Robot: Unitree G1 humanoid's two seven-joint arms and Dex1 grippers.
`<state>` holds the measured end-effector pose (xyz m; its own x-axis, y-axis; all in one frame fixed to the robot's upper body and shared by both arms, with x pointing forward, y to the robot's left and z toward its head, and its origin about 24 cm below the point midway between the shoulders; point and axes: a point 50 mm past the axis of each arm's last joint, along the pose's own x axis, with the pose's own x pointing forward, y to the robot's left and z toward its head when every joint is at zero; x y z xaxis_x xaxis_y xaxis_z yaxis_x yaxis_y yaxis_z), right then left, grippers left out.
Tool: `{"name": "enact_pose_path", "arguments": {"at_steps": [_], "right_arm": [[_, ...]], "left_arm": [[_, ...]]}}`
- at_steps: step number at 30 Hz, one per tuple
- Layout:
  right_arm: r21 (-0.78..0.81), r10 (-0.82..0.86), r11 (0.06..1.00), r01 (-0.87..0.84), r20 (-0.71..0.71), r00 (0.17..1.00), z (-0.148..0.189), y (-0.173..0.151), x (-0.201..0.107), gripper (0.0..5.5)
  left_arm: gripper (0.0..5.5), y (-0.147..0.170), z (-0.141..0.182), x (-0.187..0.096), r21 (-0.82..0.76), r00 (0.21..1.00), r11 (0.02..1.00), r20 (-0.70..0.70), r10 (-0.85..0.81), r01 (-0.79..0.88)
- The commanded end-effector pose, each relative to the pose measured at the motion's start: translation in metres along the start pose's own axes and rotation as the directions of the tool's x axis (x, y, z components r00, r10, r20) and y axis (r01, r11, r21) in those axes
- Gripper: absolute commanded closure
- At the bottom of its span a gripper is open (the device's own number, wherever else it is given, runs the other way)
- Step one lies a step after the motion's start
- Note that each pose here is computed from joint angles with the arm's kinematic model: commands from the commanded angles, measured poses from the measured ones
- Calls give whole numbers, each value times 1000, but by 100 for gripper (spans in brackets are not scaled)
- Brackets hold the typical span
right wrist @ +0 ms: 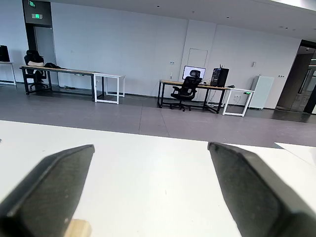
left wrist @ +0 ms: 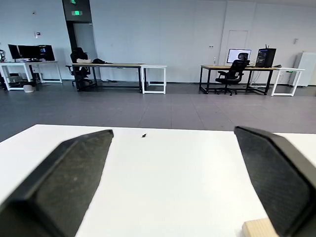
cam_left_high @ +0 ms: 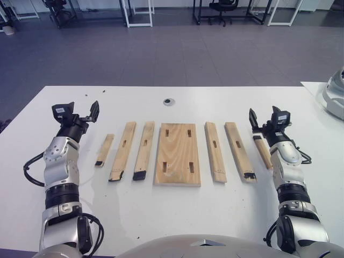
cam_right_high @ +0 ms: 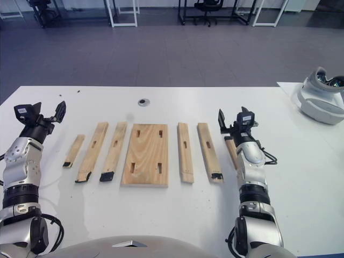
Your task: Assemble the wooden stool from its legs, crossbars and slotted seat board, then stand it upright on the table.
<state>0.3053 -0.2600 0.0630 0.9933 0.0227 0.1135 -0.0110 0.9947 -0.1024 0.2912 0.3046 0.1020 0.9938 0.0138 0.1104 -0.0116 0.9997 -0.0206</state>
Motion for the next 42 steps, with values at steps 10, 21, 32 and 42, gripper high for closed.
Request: {"name": "enact_pose_path", "arguments": {"at_steps": [10,21,32,42], "right_arm": [[12,-11,1000,11,-41,999,-7,4,-11,121],[11,-37,999,38,-44,998,-7,-2,-13,121],[1,-42,999,42,-55,998,-10,-1,-14,121],[-12,-43,999,43,-71,997,-12,-1,-16,121]], "left_arm": [[98,3,-10,-22,21,973,994,-207,-98,105],[98,3,-13,-26,54,971,992,-220,-96,111],[98,5,-32,-44,46,920,986,-368,-132,160],[235,0,-59,-72,50,792,968,-587,-170,245]]}}
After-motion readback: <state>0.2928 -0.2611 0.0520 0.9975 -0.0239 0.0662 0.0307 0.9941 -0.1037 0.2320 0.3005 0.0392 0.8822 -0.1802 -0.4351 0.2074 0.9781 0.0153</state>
